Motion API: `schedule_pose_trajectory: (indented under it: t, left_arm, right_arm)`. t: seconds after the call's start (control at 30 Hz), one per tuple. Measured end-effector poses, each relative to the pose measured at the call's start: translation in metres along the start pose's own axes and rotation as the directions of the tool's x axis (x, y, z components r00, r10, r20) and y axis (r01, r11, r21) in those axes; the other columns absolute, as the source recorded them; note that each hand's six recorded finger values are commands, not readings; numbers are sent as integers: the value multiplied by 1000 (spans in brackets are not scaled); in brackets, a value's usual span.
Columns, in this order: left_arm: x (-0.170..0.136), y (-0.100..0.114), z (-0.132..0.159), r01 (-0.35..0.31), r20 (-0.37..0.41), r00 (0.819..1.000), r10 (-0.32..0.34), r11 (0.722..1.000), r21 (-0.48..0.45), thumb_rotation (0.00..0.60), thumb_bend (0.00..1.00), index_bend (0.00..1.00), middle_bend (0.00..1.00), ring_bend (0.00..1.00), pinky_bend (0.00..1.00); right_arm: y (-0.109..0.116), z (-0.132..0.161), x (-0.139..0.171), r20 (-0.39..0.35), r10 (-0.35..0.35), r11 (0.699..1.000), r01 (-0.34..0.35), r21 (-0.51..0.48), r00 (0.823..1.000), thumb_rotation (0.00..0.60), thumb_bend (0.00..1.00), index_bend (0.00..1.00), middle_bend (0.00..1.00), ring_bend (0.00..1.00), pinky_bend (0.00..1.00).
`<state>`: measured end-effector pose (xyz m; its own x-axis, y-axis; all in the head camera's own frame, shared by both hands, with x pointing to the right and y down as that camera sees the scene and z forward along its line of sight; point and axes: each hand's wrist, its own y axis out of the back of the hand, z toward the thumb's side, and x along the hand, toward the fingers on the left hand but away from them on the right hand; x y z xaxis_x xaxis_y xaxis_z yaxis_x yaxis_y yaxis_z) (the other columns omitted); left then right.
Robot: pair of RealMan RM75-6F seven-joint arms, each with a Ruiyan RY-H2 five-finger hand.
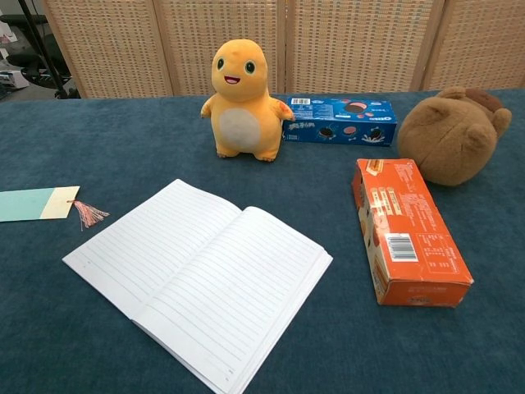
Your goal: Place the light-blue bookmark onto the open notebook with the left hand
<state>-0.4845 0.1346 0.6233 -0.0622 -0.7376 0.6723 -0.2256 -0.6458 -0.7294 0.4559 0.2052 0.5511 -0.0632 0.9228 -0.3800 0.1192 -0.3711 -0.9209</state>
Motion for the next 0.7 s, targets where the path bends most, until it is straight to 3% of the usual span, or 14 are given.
schedule_pose_trajectory:
  t: [0.33, 0.7]
  left_arm:
    - [53, 3, 9, 65, -66, 996, -63, 997, 29, 600, 155, 263, 0, 0, 0]
    - [82, -30, 12, 135, -101, 986, -132, 990, 25, 600, 155, 291, 0, 0, 0]
  right_arm:
    - [2, -4, -1, 3, 8, 1000, -8, -21, 1000, 600, 0, 0, 0, 0, 0]
    - [4, -6, -3, 7, 13, 999, -13, -37, 1000, 600, 0, 0, 0, 0, 0]
